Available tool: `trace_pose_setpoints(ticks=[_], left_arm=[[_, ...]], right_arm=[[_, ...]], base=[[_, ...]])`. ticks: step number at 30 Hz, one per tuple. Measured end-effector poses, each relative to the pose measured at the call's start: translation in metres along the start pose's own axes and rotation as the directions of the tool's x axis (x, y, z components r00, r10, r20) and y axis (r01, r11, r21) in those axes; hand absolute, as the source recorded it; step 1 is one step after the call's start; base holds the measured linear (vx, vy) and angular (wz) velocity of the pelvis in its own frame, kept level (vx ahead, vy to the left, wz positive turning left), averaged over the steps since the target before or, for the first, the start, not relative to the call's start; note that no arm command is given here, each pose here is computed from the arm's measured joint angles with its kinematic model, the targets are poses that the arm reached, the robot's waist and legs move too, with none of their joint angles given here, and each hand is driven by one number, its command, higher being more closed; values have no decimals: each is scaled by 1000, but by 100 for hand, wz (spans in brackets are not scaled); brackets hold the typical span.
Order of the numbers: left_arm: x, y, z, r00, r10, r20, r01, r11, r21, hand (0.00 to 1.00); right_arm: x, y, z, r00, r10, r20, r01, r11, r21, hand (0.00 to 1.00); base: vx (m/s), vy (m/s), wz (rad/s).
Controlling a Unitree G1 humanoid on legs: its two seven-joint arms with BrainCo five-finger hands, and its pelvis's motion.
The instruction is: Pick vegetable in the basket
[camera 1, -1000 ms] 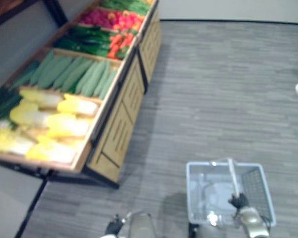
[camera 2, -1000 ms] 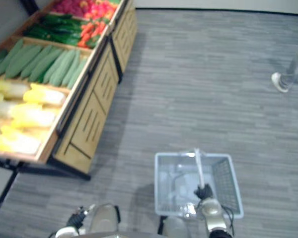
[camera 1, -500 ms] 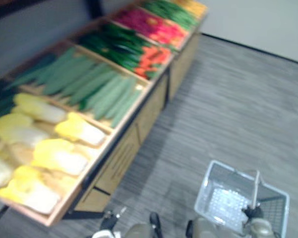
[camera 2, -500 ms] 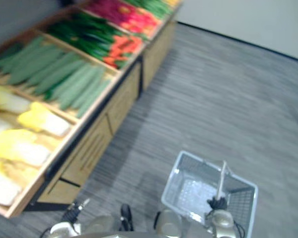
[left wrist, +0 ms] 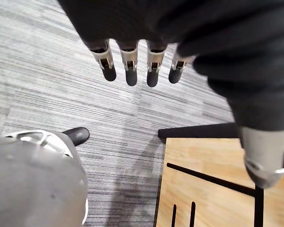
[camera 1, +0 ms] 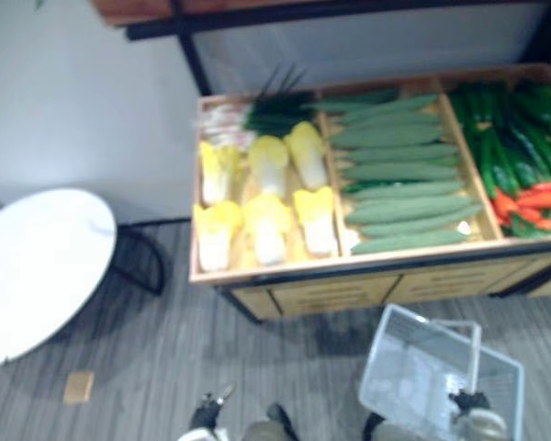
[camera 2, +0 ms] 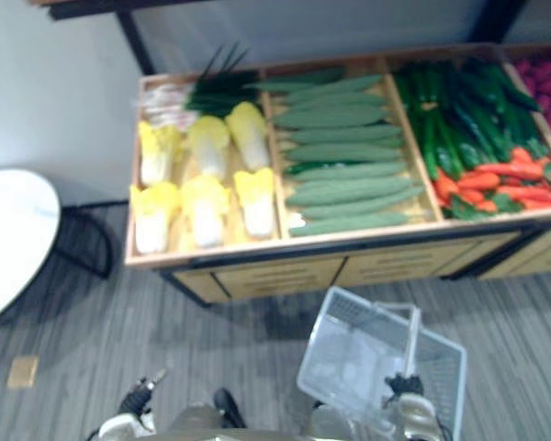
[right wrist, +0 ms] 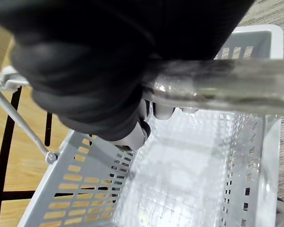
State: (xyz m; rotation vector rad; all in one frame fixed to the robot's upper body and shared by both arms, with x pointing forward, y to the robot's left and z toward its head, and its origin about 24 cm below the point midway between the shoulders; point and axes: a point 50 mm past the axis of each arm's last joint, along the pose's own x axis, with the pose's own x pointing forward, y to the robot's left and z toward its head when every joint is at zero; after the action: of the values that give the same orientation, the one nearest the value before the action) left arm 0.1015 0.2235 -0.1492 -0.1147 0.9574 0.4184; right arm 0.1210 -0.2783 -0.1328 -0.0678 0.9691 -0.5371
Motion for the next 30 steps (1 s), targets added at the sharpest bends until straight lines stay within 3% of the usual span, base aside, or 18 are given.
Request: trace_pose_setpoints(ticks=[6, 11, 15, 18, 23, 26, 30], left_arm=[[2, 5, 6, 1000, 20, 17, -20, 1000, -13, 0], [8, 27, 52, 979, 133, 158, -128, 991, -41, 0], [5, 33, 96, 930, 213, 300, -154, 966, -208, 0], [-11, 46, 155, 802, 339, 492, -151, 912, -382, 0], [-37, 46, 210, 639, 417, 646, -87, 874, -479, 0], [-49, 39, 225, 583, 424, 693, -64, 875, -480, 0], [-66, 22, 243, 492, 367, 789, -77, 922, -380, 0]], right_arm=[[-6, -3, -19, 998, -36, -54, 43, 991, 128, 100], [-12, 5, -37, 995, -34, -98, 47, 990, 130, 100], [-17, -9, -53, 988, -77, -136, 93, 990, 111, 100], [-18, -9, -56, 987, -74, -146, 93, 988, 125, 100], [-23, -3, -66, 984, -64, -167, 87, 988, 131, 100], [-26, -5, -72, 982, -70, -173, 92, 988, 127, 100], [-31, -8, -81, 979, -77, -188, 103, 986, 132, 100]], base=[[21, 72, 76], [112, -98, 89], [109, -224, -6], [57, -132, -43], [29, -47, -23], [-8, -2, -14], [-30, 4, -14]])
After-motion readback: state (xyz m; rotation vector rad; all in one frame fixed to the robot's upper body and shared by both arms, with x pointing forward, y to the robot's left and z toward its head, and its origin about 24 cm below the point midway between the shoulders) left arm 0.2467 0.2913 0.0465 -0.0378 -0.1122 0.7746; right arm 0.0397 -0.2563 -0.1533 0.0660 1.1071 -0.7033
